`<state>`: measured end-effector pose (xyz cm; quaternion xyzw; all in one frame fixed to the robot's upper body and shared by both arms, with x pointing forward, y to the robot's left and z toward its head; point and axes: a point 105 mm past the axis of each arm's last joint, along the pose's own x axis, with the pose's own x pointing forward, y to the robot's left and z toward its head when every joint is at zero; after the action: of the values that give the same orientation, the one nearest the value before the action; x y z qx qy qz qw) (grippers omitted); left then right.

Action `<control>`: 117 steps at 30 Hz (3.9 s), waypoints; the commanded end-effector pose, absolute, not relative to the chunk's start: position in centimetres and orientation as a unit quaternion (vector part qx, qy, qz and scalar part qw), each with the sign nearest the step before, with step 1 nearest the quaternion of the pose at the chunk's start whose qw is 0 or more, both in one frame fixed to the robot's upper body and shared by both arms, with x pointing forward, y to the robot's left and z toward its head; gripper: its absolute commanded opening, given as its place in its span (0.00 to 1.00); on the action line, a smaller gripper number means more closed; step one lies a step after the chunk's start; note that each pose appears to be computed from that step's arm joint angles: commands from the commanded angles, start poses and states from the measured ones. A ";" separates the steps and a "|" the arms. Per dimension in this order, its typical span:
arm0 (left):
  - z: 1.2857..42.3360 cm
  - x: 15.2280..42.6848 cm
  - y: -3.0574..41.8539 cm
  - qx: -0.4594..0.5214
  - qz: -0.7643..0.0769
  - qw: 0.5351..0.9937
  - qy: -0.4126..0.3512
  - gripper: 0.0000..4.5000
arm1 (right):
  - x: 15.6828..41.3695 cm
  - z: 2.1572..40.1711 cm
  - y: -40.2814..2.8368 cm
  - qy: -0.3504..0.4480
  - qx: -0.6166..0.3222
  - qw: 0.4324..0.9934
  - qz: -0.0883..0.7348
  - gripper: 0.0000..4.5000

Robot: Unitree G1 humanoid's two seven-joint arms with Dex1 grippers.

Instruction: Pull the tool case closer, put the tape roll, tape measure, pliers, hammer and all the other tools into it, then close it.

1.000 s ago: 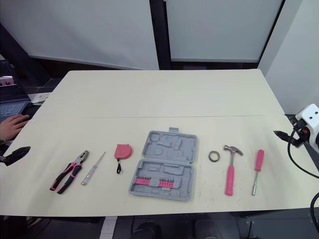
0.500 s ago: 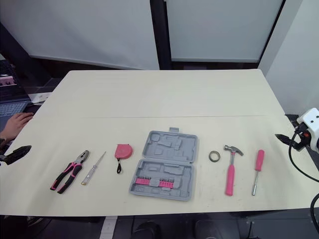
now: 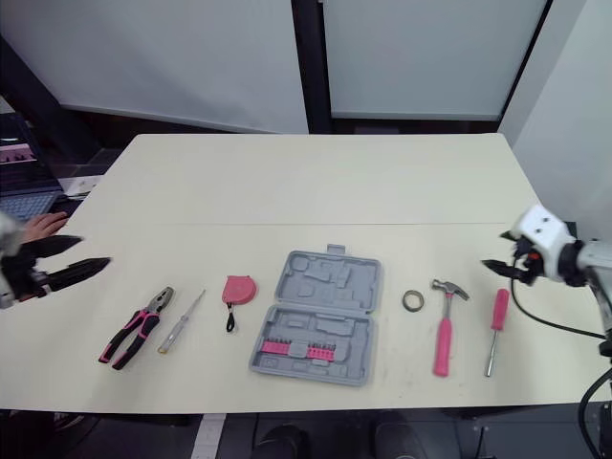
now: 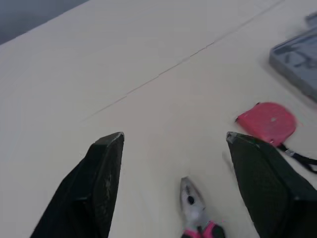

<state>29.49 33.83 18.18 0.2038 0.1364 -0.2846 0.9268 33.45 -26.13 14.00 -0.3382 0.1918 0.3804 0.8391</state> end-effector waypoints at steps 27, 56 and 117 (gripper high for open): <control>6.6 34.5 17.5 0.351 -0.466 0.781 0.222 0.00 | 30.8 6.6 -11.4 0.210 -0.412 0.723 0.514 0.01; 4.9 28.8 15.2 0.310 -0.505 0.768 0.244 0.00 | 27.5 5.7 -9.5 0.201 -0.380 0.698 0.573 0.01; 11.1 26.9 22.7 0.195 -0.442 0.857 0.182 0.20 | 27.2 10.7 -15.9 0.148 -0.288 0.785 0.528 0.05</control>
<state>26.79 21.55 9.32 0.2062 0.2078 -0.4478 0.8448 26.81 -15.90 7.90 -0.2984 0.2016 0.5294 0.7682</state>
